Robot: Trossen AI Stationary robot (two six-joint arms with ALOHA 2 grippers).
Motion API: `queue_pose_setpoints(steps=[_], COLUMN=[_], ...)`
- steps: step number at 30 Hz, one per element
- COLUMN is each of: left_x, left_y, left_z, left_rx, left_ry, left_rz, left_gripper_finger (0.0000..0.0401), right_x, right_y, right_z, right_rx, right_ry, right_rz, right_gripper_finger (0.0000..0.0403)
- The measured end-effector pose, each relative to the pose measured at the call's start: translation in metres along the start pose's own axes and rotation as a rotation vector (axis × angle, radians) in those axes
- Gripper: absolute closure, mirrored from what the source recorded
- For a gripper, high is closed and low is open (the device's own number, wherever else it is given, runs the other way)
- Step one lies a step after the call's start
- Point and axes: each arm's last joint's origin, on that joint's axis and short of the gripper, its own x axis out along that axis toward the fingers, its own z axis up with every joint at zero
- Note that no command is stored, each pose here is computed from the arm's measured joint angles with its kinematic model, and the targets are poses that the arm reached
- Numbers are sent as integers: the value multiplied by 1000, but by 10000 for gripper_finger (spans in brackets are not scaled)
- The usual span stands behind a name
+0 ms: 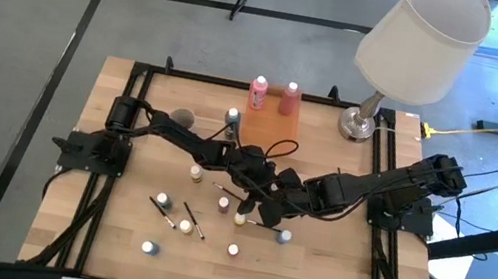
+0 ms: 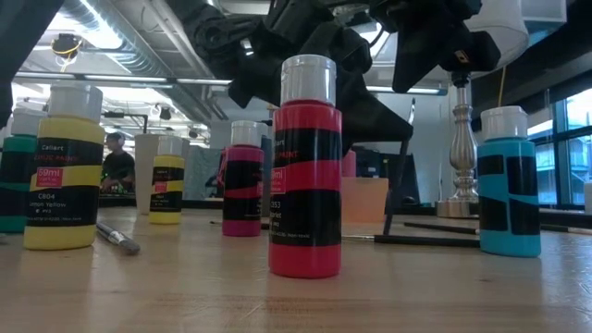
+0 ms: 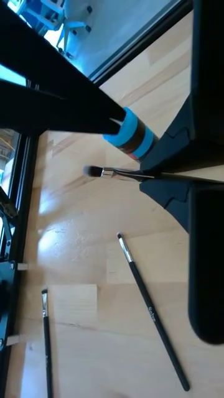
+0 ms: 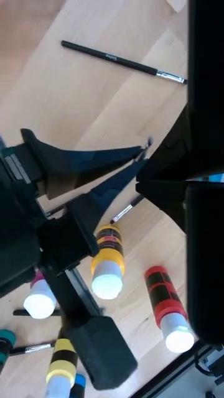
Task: Pick & Place Paint Supplies
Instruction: Put the silver paint brush into the white cup
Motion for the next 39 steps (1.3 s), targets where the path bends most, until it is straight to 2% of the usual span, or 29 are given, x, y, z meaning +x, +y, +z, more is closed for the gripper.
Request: queue_pose_setpoints(steps=[6,14,21,26,30,34,39], left_x=[0,-3,-17,-35,-57,-83,-116], left_y=[0,-2,-7,-15,-26,-43,-68], left_z=[-1,4,21,38,58,79,97], left_rx=[-13,-27,-4,17,55,82,107], left_ry=[6,-5,-45,-57,-97,-161,-202], left_rz=[0,6,24,54,70,79,142], left_gripper_finger=[397,397,398,398,398,398,398], right_x=[-20,-93,-148,-176,-197,-220,-241], right_y=[5,34,51,62,73,84,93], right_z=[4,15,18,13,6,-3,-19], right_rx=[-31,-240,-321,-388,-493,-604,-720], right_ry=[-119,-358,-451,-506,-556,-682,-829], right_rz=[59,156,308,430,576,720,832], right_gripper_finger=[403,403,391,387,386,385,385])
